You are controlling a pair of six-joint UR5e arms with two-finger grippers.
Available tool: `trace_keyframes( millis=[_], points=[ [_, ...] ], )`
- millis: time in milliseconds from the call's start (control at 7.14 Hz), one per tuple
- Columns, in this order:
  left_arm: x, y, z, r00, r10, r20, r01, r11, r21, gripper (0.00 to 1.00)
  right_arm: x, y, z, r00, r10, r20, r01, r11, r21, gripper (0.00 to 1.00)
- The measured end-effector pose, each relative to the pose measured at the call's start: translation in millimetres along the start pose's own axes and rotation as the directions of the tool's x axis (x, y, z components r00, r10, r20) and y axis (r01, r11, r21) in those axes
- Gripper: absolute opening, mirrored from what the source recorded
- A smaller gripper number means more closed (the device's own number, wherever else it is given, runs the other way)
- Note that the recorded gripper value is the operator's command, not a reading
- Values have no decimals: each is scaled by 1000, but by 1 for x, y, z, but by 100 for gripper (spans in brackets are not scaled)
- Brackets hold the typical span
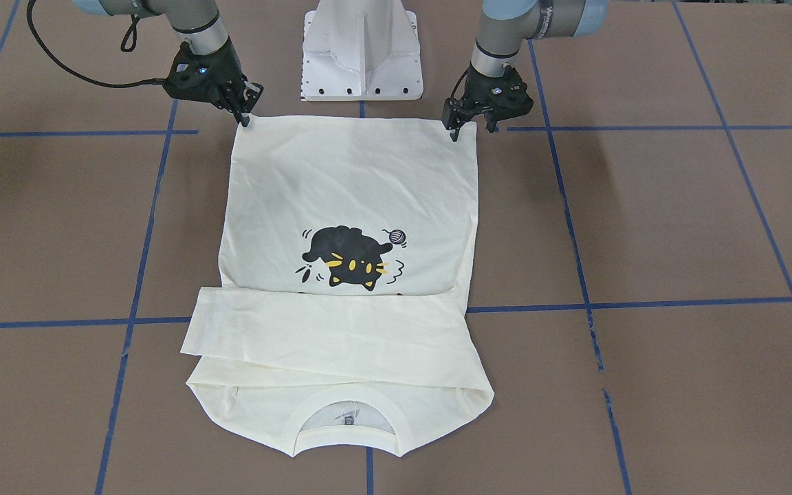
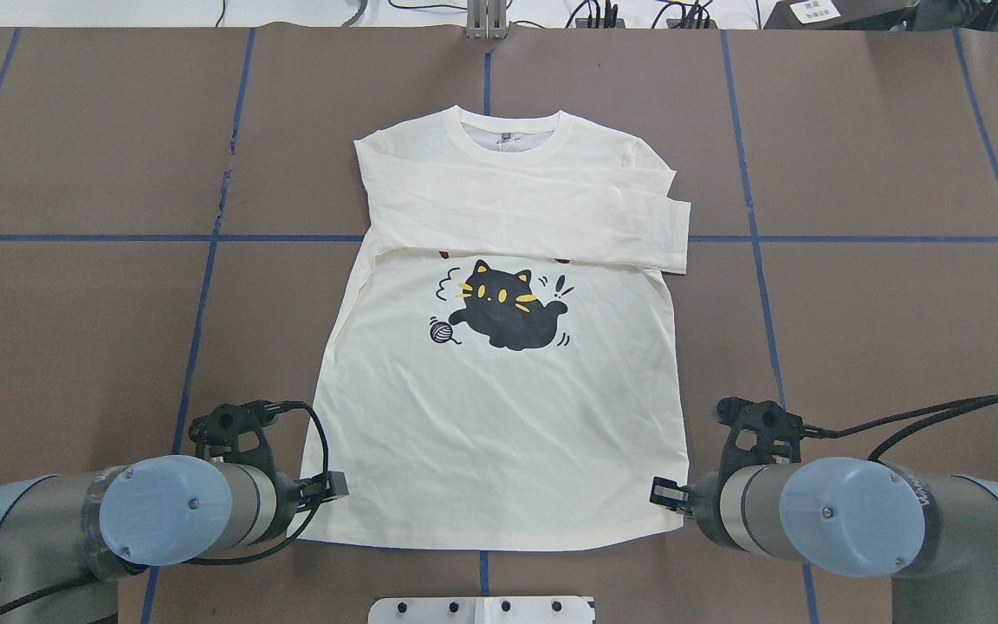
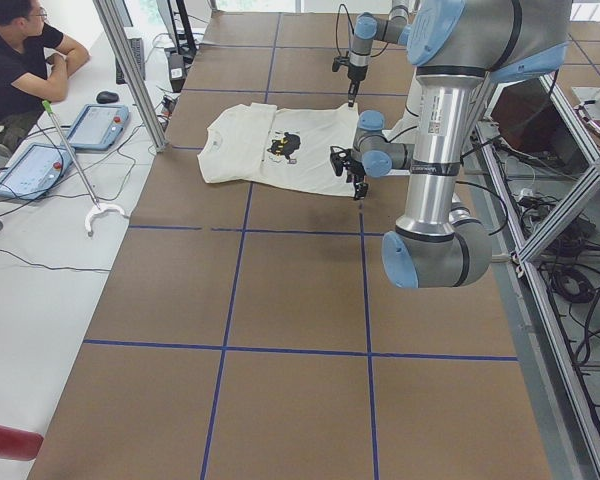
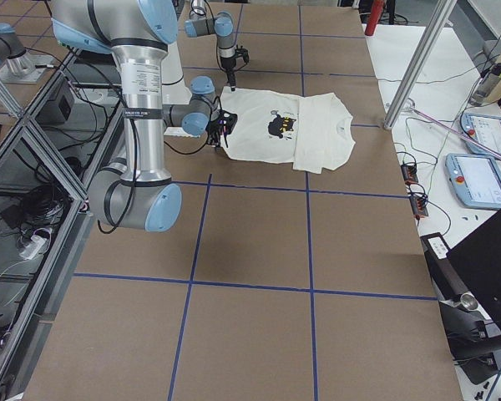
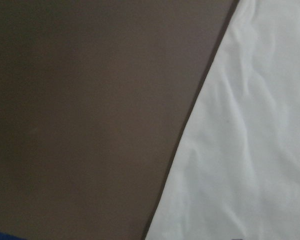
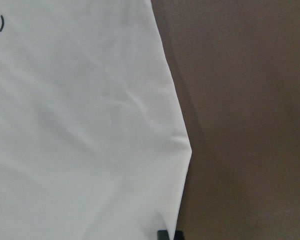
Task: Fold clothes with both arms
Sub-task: 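Move both grippers down to the hem corners nearest the robot, then grasp the hem corners with both grippers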
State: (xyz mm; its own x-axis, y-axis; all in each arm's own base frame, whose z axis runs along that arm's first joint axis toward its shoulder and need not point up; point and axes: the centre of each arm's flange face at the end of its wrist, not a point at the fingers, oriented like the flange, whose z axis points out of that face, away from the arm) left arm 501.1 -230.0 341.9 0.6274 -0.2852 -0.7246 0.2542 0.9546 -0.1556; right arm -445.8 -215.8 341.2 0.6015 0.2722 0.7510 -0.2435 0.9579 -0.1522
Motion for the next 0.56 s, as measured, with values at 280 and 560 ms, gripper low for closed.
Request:
trace_keyframes(
  millis=[280,560],
  points=[
    [-2,3,2,1000,4,10,-4,1000,-3,81,0,-1,0,1000,2,0,-2,1000,2,0],
    [-4,6,6,999,8,33,-8,1000,-5,76,0,-2,0,1000,3,0,-3,1000,2,0]
  ],
)
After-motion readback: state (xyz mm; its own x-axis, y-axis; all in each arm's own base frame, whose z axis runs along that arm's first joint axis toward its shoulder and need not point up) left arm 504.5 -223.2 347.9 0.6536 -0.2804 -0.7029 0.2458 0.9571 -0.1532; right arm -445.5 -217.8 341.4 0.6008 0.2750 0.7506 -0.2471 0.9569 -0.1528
